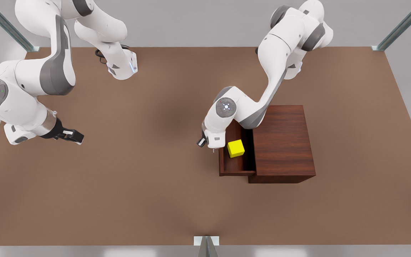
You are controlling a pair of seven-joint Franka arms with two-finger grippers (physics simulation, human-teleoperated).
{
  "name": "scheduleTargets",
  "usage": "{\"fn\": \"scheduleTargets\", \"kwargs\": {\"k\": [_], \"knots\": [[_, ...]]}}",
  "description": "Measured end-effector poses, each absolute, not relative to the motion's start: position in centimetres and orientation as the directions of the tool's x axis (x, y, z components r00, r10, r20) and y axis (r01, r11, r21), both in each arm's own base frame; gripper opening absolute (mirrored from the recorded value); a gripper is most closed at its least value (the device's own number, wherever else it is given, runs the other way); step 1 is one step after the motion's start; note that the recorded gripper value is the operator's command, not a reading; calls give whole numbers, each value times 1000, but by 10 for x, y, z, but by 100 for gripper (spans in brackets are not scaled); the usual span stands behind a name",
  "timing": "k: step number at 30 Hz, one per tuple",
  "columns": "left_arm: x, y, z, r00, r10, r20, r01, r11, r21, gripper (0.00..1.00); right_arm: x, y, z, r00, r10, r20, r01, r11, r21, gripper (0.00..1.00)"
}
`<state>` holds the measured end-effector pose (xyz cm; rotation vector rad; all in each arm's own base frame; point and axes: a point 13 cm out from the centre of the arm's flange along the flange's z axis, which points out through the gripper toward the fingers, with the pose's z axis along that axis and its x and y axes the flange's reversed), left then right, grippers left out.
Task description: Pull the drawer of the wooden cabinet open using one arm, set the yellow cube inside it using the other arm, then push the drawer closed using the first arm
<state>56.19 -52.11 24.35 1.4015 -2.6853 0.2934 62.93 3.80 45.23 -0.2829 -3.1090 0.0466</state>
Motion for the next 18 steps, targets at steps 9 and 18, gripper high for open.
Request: {"fn": "scheduleTargets", "kwargs": {"k": [9, 18], "knots": [[554, -498, 208, -320, -941, 109, -946, 323, 6, 21, 628, 37, 451, -998, 55, 27, 55, 998, -29, 100], [551, -479, 195, -178, -982, 59, -981, 182, 73, 21, 628, 36, 450, -999, -23, 34, -23, 999, -26, 100]]}}
